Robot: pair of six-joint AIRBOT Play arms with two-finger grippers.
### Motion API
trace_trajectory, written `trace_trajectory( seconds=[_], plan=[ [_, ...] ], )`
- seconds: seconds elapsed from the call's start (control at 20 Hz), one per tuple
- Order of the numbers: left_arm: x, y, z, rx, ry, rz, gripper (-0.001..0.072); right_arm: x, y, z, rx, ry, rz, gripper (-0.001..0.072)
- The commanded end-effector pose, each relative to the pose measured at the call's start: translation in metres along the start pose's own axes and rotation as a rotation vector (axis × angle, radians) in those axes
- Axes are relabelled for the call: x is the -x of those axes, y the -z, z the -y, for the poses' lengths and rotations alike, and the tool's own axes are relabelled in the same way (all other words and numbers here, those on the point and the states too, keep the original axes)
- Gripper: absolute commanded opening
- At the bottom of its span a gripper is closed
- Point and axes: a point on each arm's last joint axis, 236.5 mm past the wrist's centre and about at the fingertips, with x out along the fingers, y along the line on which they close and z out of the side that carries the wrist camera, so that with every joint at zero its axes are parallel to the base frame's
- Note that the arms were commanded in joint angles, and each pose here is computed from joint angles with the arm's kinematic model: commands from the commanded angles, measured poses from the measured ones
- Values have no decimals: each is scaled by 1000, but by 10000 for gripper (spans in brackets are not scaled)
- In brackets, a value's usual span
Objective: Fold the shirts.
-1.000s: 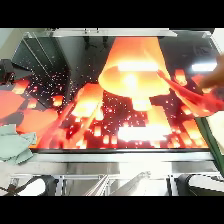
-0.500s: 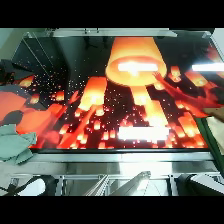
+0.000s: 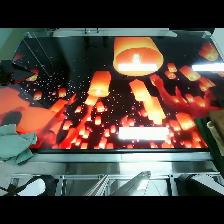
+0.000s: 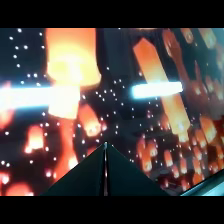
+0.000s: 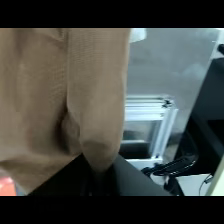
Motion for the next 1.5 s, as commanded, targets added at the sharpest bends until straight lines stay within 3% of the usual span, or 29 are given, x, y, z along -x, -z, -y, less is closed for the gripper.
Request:
trace_trajectory(
  seconds=[0.0,0.05,0.25,0.3,0.35,0.5,0.65,0.85,1.05,1.25,1.45],
  plan=[
    [-1,0,0,2,1,-1,13,-9,-15,16,-10,67,59,599],
    [-2,1,2,-2,4,-6,13,-9,-17,14,8,64,65,689],
    [-7,0,7,-26,10,-6,12,-7,-20,-20,61,-21,92,680],
    [-8,0,9,-52,15,-5,12,-3,-19,-48,92,-111,101,431],
    [-11,-1,14,-68,27,-4,13,4,-14,-89,139,-239,105,38],
    [-10,-17,46,-101,102,39,13,57,28,-235,364,-689,135,26],
    [10,-39,87,-154,173,95,12,116,146,-332,736,-990,66,27],
    [24,-1,118,-134,208,25,11,104,328,-334,1294,-916,-32,26],
    [-2,110,134,-42,271,-125,12,55,455,-275,1743,-790,-113,26],
    [-27,181,128,43,291,-212,12,43,494,-263,1794,-831,-148,27],
    [-32,202,127,60,296,-233,13,44,496,-261,1792,-836,-166,27]
  ],
)
